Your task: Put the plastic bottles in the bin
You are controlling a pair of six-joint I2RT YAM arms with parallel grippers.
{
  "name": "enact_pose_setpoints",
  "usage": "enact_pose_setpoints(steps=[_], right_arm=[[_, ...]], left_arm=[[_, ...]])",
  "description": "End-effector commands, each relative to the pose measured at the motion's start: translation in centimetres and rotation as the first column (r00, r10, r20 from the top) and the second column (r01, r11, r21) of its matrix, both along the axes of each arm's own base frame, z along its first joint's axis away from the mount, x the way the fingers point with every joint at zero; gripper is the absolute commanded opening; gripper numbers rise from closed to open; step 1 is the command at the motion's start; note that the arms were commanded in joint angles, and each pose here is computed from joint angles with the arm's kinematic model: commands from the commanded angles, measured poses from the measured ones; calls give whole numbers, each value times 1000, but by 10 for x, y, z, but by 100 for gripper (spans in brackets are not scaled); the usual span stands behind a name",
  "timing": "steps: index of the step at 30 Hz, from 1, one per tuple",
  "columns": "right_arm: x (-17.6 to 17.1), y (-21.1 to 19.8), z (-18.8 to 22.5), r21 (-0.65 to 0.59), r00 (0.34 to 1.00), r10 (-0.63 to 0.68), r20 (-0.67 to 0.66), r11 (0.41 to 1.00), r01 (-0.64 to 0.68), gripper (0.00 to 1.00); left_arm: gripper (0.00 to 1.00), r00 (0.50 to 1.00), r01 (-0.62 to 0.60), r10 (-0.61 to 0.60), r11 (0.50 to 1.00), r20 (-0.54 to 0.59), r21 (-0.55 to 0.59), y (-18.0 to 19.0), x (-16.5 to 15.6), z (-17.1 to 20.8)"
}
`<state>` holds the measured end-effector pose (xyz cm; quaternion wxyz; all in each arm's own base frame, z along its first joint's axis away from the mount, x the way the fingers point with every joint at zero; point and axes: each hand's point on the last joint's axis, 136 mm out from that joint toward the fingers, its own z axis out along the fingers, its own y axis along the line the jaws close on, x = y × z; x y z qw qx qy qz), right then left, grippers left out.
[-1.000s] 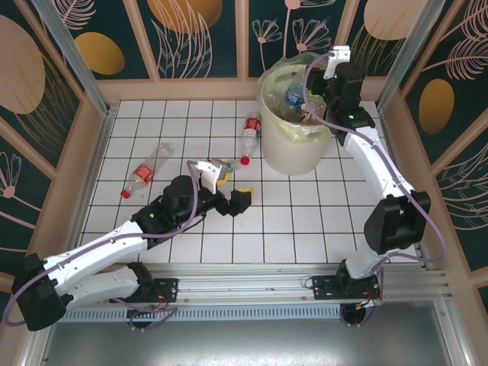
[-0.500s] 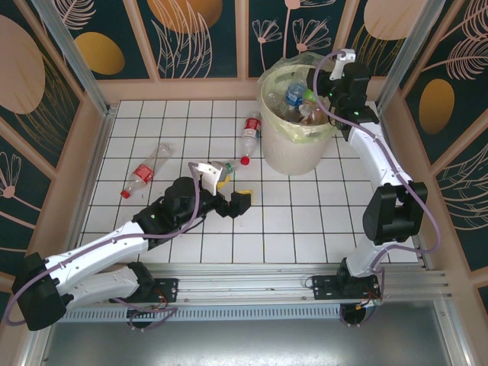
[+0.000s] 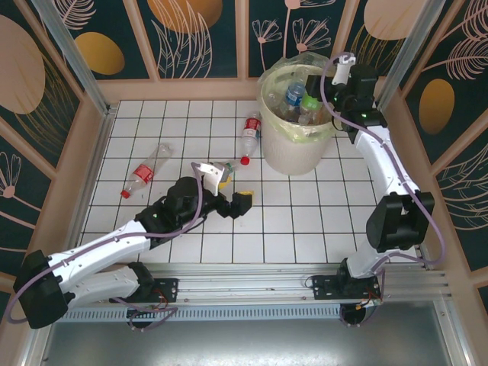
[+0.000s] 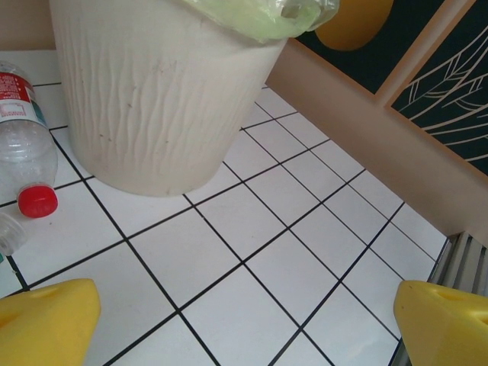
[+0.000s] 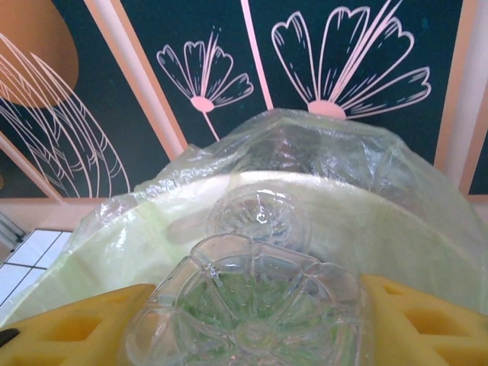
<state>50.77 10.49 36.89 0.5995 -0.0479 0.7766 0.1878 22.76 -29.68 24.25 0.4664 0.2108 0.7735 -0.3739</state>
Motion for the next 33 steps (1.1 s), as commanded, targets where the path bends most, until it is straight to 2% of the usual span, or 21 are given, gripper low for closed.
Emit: enact_pose_setpoints(steps=[1, 8, 19, 22, 26, 33], right_arm=[[-12, 11, 44, 21, 993, -19, 117, 1000, 17, 60], [-8, 52, 55, 60, 984, 69, 162, 995, -80, 61], [26, 92, 7, 60, 991, 122, 59, 990, -126, 64], [30, 95, -1, 63, 991, 127, 39, 990, -130, 69], [35, 92, 0, 50, 994, 109, 29, 993, -110, 84], [27, 80, 29, 14, 996, 58, 62, 998, -58, 88]], left_arm=[[99, 1000, 8, -8, 1000, -2, -20, -3, -2, 3], [99, 1000, -6, 6, 1000, -5, -23, 2, -2, 4], [99, 999, -34, 34, 999, 3, -4, 9, -1, 2], [99, 999, -38, 38, 999, 1, 1, 10, -1, 0], [99, 999, -33, 33, 999, -5, 9, 9, -1, -4], [99, 997, -79, 78, 996, 5, 42, 14, 6, -5]])
